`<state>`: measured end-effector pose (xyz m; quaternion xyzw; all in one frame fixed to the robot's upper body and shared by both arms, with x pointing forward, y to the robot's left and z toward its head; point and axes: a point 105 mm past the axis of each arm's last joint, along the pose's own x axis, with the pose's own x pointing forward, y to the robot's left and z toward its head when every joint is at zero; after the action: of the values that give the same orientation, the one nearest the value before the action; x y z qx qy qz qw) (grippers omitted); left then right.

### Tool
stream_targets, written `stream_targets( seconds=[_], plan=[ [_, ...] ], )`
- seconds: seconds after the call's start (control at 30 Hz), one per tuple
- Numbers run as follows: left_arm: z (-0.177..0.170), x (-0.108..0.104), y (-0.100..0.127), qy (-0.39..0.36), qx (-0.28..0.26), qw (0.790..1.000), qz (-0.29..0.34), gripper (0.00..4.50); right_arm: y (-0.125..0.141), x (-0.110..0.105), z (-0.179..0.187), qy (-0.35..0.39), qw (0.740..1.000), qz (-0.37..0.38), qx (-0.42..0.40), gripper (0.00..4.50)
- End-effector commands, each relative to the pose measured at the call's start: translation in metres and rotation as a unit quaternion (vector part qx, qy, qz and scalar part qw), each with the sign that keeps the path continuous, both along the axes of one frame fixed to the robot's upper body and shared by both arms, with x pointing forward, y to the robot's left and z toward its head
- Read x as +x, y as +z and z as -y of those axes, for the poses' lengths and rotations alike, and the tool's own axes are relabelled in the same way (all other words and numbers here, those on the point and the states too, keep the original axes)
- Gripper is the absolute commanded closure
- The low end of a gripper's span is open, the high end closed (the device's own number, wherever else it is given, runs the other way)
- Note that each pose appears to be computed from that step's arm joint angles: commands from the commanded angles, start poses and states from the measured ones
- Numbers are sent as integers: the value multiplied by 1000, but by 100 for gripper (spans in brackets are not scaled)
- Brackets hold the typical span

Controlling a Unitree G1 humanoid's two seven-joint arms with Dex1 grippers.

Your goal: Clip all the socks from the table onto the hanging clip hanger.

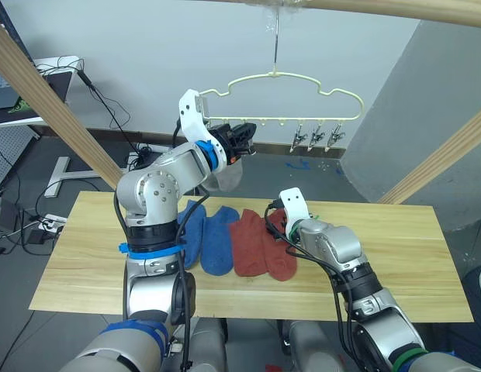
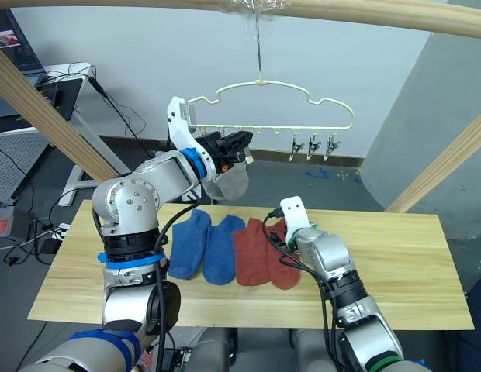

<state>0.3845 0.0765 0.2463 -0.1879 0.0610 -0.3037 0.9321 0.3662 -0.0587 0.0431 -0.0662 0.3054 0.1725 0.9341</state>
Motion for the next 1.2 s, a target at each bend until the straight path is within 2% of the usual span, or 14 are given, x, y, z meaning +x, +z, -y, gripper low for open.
stream_targets(
  seconds=[0.03,0.4,0.43,0.67,0.9,1.2],
  plan=[
    [3,-8,20,-16,-7,999,27,439,-3,0,5,-8,1000,2,0,57],
    [4,-9,22,-33,-39,999,1,439,-2,-1,6,-12,1000,1,1,436],
    [4,-9,23,-33,-43,999,0,439,-2,-1,6,-13,1000,0,1,447],
    [1,-8,25,-37,-70,997,-11,439,4,-4,2,5,1000,2,16,447],
    [0,-8,24,-39,-73,996,-17,439,46,-4,1,37,997,57,39,447],
    [2,-9,23,-52,-90,994,-28,439,98,-34,-10,110,987,94,72,447]
  ],
)
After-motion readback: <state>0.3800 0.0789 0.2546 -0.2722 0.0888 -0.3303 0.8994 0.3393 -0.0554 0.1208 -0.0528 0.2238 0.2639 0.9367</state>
